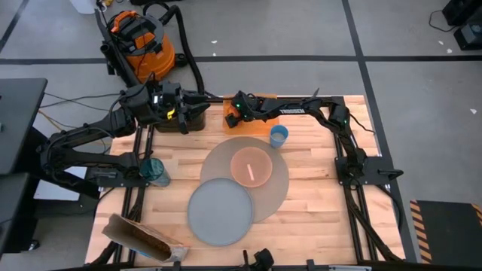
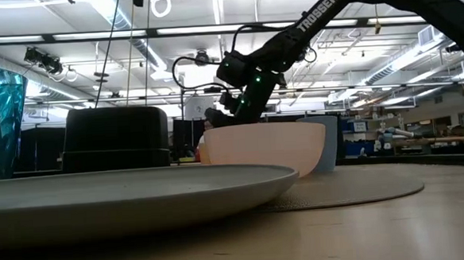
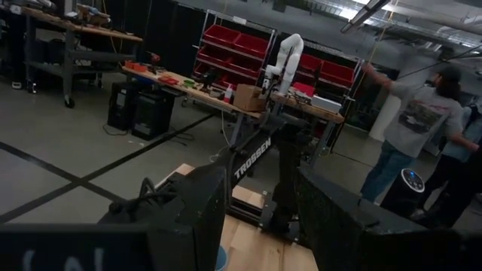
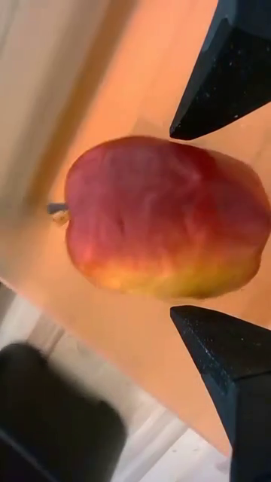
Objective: Arrange a breakfast setting
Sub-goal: Put the apple on the gray placemat
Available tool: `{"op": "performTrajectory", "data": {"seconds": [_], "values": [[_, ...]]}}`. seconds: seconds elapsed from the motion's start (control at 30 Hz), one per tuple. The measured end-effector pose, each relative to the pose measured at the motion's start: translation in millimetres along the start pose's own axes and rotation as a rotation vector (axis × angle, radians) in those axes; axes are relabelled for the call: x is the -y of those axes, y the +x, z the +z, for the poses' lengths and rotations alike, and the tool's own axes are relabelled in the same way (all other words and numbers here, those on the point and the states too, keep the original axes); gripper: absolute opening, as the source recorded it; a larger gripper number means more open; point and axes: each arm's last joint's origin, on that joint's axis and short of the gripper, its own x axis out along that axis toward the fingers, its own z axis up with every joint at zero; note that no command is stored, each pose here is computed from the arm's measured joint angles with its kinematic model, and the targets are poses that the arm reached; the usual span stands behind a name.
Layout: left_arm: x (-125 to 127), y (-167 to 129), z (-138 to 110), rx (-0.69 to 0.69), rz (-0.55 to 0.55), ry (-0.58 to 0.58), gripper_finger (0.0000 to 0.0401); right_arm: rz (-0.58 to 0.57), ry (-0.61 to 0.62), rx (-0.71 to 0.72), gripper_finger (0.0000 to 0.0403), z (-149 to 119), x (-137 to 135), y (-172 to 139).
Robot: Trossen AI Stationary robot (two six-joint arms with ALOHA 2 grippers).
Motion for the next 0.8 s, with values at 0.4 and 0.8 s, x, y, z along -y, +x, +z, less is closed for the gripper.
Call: {"op": "performTrajectory", "data": {"seconds": [0.4,0.8], "values": [[0.1,0.0,-0.1,-0.001,0.0,0.0,0.0167,0.079,-0.113,0.035,0.0382,11.2,9.9,0.7],[0.0,0.0,-0.1,-0.001,0.0,0.0,0.0167,0.142,-0.215,-0.008,0.0372,-1.9,22.4,10.9]]}}
